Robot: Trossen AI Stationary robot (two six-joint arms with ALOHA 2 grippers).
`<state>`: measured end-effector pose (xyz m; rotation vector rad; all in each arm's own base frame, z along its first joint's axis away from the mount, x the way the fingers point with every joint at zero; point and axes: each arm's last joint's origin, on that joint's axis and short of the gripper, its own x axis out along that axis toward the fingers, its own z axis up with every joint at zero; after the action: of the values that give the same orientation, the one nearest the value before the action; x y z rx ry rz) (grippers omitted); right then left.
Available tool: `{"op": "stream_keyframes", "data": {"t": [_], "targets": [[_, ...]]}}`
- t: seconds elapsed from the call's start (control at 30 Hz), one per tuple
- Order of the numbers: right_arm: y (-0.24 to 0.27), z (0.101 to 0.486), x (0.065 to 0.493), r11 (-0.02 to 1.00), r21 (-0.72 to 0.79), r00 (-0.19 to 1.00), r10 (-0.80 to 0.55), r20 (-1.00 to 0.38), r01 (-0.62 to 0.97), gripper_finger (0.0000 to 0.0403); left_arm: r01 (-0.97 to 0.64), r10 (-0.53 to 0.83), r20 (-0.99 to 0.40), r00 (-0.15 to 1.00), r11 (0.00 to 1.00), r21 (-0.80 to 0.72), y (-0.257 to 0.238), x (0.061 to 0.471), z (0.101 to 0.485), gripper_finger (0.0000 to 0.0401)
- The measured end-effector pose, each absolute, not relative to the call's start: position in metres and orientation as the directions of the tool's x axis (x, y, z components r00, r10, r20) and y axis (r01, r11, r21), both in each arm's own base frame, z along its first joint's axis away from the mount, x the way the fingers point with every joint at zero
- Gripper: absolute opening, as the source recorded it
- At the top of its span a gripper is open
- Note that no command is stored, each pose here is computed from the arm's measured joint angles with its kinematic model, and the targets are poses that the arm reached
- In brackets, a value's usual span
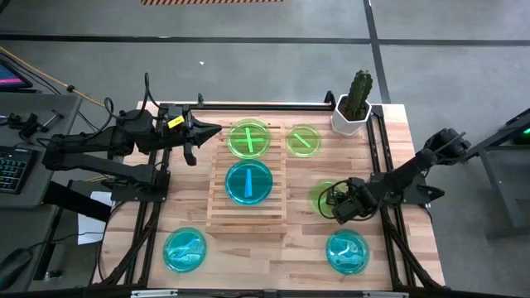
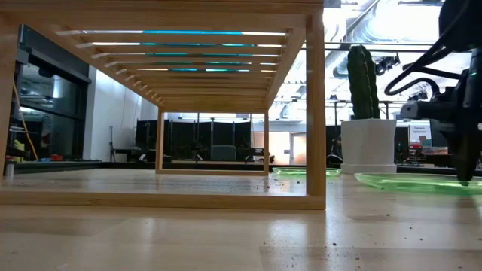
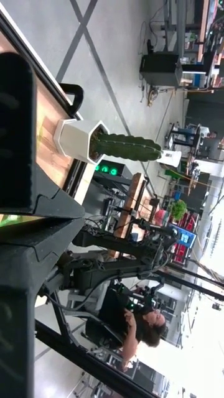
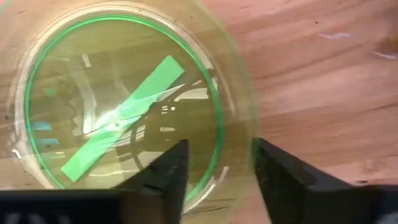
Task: Place and stack plates onto a shelf
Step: Stack the bottom green plate on top of the green plate on the shelf
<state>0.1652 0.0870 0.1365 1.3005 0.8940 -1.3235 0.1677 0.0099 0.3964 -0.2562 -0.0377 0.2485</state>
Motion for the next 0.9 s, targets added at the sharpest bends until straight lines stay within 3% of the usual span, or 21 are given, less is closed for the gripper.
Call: {"op": "stream_keyframes", "data": {"t": [0.2, 0.27, 0.53, 0.9], "targets": [[0.085, 0.137, 0.165, -0.177, 0.140, 0.107, -0.179, -0.978, 0.974, 0.0028, -0.238, 0.248, 0.005, 0.969, 0.937, -0.256, 0.010, 0.168, 0.396, 0.0000], [0.085, 0.137, 0.165, -0.165, 0.144, 0.112, -0.190, -0.975, 0.976, 0.0008, -0.238, 0.248, 0.005, 0.969, 0.937, -0.256, 0.010, 0.168, 0.396, 0.0000], [0.087, 0.147, 0.161, -0.138, 0.174, 0.149, -0.177, -0.973, 0.975, 0.0003, -0.224, 0.248, 0.059, 0.967, 0.937, -0.269, 0.010, 0.167, 0.402, 0.0000], [0.075, 0.221, 0.146, -0.047, 0.302, 0.276, -0.298, -0.914, 0.952, 0.0000, -0.214, 0.248, 0.114, 0.962, 0.945, -0.248, 0.010, 0.167, 0.407, 0.0000]]}}
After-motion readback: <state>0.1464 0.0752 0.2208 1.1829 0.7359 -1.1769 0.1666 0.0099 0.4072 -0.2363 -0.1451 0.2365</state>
